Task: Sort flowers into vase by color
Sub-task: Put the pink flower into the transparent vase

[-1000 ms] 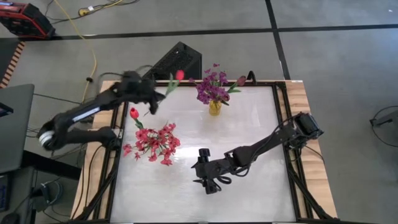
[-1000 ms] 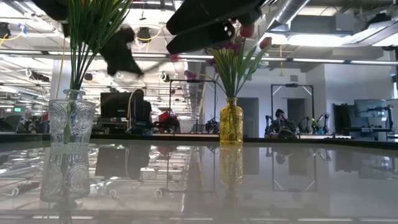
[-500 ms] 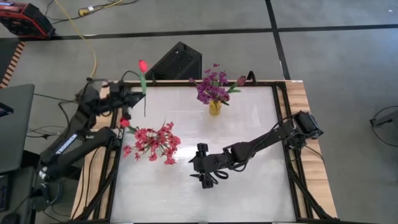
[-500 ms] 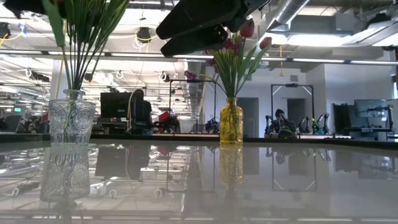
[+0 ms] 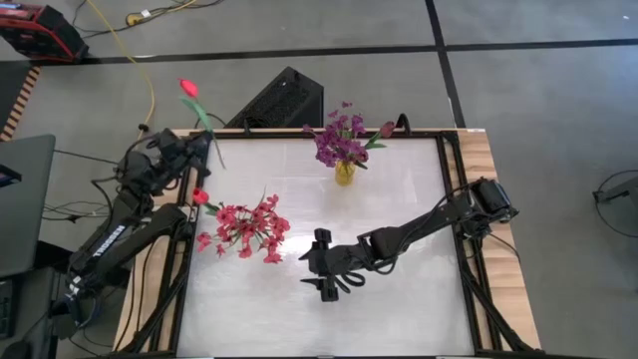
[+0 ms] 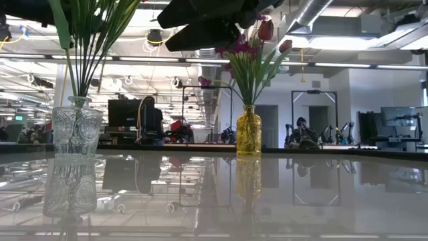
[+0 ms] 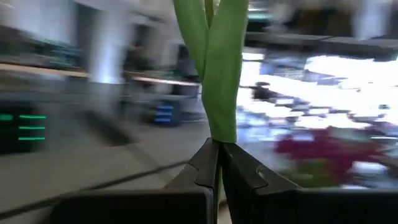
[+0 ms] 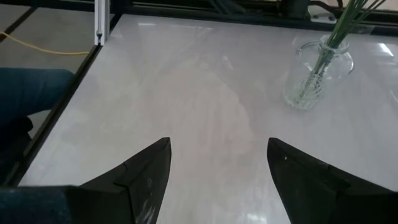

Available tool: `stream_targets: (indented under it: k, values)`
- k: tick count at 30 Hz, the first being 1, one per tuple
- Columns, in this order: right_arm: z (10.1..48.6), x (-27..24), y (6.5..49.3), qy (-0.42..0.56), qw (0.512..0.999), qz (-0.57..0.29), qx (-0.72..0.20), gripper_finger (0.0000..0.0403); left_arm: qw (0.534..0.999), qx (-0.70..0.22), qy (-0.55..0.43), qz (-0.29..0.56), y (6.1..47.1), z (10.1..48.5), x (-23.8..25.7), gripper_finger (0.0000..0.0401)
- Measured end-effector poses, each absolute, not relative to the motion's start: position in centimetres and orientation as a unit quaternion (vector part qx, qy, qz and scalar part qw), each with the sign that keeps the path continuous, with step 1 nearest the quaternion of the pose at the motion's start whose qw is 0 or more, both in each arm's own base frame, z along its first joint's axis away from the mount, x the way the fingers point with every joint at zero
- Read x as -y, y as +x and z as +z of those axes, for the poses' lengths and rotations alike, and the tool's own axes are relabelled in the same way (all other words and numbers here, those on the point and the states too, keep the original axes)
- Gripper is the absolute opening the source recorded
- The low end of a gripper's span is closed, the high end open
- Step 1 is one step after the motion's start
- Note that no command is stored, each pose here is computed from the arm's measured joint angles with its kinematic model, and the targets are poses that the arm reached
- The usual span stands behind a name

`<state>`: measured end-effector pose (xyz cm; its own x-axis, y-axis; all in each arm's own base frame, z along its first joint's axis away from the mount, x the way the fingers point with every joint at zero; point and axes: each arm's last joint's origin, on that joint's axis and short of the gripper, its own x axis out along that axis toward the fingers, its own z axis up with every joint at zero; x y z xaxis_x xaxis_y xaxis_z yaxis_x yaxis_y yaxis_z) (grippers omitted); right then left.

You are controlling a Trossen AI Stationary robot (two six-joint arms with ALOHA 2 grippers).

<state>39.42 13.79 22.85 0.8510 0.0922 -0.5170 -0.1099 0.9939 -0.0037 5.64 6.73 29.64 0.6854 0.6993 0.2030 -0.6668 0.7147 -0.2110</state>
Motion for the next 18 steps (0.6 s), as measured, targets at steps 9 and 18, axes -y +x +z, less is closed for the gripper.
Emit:
stream_targets:
  k: [9,18]
  values:
    - [22.8,-13.9,39.4,0.001,0.962,0.049,-0.269,0.0292,0.888,0.043,0.039,0.456,4.2,31.2,-5.5,0.0000]
    - [22.8,-13.9,39.4,-0.003,0.962,0.052,-0.269,0.0292,0.885,-0.139,0.038,0.443,2.2,31.6,-3.1,0.0000]
